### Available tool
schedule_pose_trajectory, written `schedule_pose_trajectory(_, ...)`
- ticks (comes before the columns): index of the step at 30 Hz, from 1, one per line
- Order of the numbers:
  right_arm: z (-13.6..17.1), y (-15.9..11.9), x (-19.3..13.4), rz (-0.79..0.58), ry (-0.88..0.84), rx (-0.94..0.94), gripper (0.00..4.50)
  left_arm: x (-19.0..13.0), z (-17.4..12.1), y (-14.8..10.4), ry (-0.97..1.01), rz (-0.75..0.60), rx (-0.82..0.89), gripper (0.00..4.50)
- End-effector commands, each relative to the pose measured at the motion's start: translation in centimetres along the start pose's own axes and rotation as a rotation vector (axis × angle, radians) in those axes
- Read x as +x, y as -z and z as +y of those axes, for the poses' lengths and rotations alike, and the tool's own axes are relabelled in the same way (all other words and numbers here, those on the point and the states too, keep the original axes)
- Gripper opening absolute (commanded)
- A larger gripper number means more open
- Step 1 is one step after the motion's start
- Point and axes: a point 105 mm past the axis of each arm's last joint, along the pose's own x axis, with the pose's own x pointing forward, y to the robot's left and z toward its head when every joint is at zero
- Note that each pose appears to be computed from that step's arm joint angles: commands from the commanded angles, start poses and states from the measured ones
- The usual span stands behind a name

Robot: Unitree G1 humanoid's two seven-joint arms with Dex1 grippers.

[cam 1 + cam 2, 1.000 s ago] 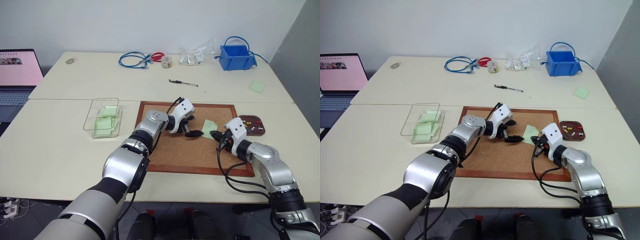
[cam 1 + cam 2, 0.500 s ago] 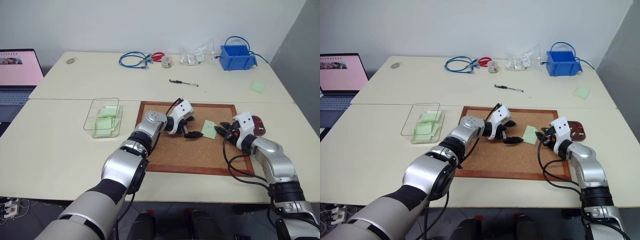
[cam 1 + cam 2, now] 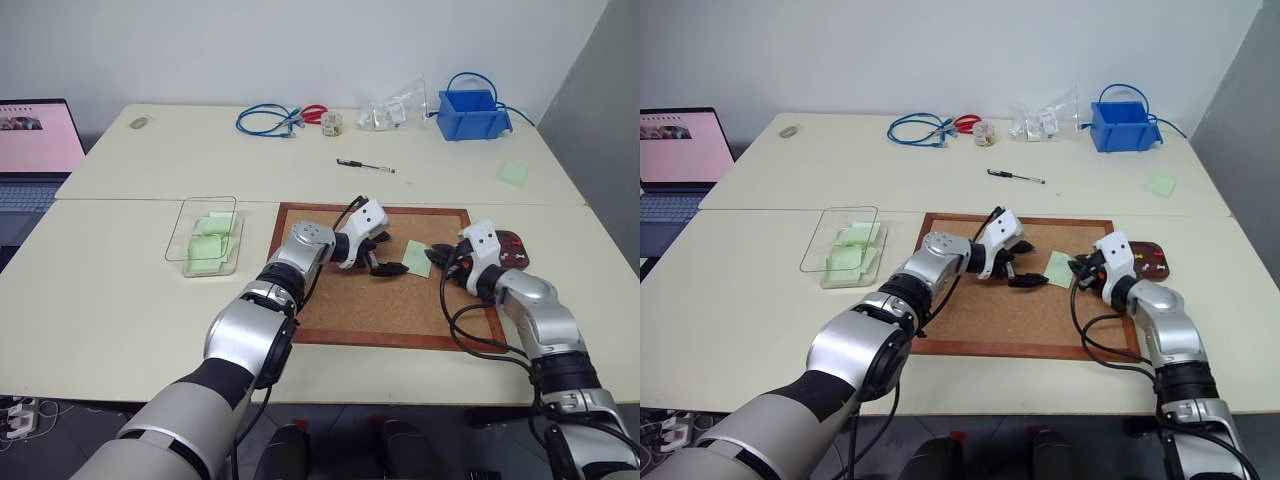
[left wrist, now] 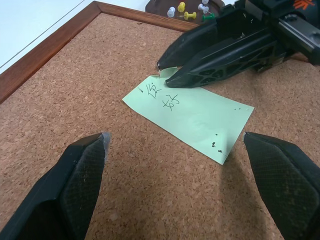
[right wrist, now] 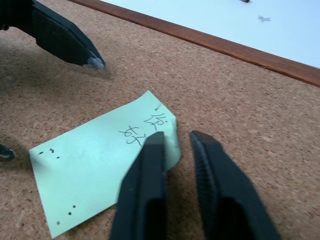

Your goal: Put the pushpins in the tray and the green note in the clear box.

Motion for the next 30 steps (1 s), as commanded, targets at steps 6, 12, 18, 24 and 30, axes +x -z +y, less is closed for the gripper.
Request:
schedule_pose_trajectory(6, 0.0, -1.2, -0.3, -0.037, -0.029, -0.028, 0.06, -0.1, 0.4, -1.9, -0.014, -0.053, 0.049, 4.5)
schedule_pose_trajectory(12, 1.8, -3.0, -1.7, -0.081, -0.119, 0.007, 0.06, -0.4, 0.3, -1.5, 0.001, -0.042, 0.052, 4.5)
schedule_pose_trajectory(18, 3.7, -3.7, -2.9, -0.069, -0.197, 0.026, 0.06, -0.6, -0.3, -0.9, 0.061, -0.018, 0.039, 4.5)
schedule_pose_trajectory(24, 4.0, -3.6, -2.7, -0.065, -0.19, 0.026, 0.06, -0.5, -0.7, -0.7, 0.097, -0.019, 0.021, 4.5)
schedule_pose_trajectory(30, 3.8, -3.8, -2.7, -0.074, -0.179, 0.022, 0.0, -0.6, -1.6, -1.0, 0.185, -0.043, -0.04, 3.7)
